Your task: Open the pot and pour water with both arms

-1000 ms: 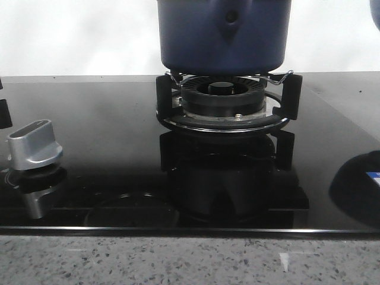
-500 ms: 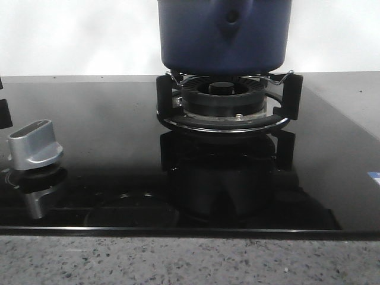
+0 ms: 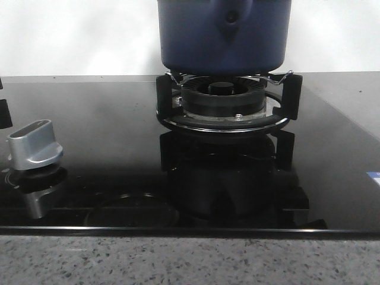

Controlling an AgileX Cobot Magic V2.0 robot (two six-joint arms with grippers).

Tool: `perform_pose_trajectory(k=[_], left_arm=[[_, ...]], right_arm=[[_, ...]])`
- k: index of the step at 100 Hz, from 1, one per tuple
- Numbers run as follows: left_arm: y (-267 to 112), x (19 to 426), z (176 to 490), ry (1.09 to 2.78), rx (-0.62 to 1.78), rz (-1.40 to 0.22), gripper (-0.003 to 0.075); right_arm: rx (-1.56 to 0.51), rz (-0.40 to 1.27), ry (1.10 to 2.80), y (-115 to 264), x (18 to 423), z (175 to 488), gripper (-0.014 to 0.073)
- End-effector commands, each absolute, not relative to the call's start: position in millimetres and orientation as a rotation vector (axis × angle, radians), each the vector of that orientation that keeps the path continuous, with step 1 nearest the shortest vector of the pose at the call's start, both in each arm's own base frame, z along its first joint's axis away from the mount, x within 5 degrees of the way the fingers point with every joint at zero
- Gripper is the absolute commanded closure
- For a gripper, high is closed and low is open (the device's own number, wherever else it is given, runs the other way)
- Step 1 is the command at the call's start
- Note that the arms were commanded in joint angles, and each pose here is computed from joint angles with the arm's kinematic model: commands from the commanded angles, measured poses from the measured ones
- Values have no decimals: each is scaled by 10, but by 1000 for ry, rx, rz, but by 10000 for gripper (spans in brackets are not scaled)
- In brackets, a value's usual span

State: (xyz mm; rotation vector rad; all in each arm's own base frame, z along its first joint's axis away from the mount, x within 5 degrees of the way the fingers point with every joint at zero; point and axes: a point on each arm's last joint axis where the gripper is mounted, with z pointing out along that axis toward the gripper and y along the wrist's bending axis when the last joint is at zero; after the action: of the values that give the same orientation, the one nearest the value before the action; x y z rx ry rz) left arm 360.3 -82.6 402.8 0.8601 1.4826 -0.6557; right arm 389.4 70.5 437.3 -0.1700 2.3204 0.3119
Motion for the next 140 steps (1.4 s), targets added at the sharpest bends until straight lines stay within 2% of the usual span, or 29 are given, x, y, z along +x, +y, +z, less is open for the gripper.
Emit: perform_pose_trajectory(k=[1, 34, 61, 93, 140], left_arm=[[-840, 3417, 4404, 1357, 799, -706, 500], [-839, 3419, 4404, 1357, 797, -704, 500], [-838, 3420, 4404, 1358, 796, -703, 500], [-838, 3420, 4404, 1358, 796, -703, 500], [-838, 3420, 4404, 1358, 796, -703, 500]], right_arm=[[-176, 294, 2117, 719, 3747, 4773, 659], [-227, 259, 2004, 810, 3768, 4790, 651], [-223, 219, 1856, 754, 3611, 4753, 651], [-177, 185, 1717, 682, 3454, 4470, 651], [-175, 184, 1564, 812, 3417, 4188, 651]])
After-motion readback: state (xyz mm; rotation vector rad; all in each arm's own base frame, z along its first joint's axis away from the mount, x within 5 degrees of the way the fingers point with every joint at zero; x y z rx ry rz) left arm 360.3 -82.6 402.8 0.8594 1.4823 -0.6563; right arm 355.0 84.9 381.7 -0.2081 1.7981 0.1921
